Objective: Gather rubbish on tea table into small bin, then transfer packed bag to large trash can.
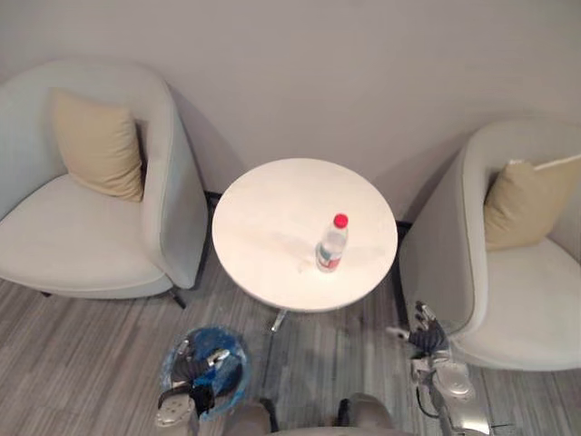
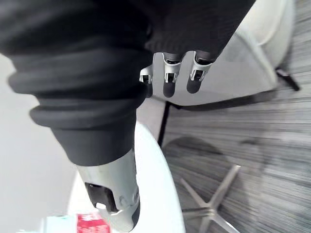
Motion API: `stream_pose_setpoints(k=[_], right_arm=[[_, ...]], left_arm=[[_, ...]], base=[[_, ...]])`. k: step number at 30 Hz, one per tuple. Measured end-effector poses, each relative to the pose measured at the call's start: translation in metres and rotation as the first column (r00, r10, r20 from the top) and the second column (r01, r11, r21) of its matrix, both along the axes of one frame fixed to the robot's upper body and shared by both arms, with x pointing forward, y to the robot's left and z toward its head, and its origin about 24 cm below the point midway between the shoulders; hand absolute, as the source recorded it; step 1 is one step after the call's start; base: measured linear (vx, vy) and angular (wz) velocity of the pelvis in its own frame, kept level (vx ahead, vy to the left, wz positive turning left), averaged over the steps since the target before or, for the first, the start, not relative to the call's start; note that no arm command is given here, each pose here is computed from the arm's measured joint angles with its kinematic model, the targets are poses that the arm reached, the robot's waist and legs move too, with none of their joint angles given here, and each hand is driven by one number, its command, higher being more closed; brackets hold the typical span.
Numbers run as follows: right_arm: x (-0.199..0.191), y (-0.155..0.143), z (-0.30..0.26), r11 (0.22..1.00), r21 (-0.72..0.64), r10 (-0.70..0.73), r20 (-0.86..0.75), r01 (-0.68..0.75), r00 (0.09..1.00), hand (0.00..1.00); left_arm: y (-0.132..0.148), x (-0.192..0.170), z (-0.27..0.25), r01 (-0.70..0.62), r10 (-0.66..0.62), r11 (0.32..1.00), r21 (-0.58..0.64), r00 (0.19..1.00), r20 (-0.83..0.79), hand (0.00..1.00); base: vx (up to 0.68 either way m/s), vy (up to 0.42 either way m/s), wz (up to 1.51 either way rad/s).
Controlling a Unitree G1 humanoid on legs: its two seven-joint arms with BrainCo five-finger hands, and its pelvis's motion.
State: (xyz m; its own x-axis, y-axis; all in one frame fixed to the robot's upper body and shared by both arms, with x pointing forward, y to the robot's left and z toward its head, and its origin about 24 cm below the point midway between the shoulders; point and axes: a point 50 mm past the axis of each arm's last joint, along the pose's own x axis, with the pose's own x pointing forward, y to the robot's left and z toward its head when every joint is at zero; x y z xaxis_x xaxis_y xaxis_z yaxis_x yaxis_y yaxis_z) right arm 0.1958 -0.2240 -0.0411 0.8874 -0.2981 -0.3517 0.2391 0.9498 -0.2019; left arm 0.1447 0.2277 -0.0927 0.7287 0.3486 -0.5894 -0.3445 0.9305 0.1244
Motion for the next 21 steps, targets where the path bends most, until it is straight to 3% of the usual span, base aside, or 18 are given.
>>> stream_pose_setpoints(k=[5, 21], right_arm=[[0.024, 0.003, 0.022, 0.998, -0.051, 0.045, 0.101, -0.04, 0.994, 0.0], [0.069, 0.023, 0.028, 0.981, -0.095, 0.177, 0.103, -0.167, 0.979, 0.0]], left_arm=[[-0.02, -0.006, -0.007, -0.024, 0.023, 0.997, -0.068, 1.0, -0.015, 0.0], [-0.005, -0.013, -0.015, -0.011, 0.009, 1.0, -0.024, 0.998, -0.068, 0.0]], base=[[0.23, -0.144, 0.05], [0.01, 0.015, 0.23]])
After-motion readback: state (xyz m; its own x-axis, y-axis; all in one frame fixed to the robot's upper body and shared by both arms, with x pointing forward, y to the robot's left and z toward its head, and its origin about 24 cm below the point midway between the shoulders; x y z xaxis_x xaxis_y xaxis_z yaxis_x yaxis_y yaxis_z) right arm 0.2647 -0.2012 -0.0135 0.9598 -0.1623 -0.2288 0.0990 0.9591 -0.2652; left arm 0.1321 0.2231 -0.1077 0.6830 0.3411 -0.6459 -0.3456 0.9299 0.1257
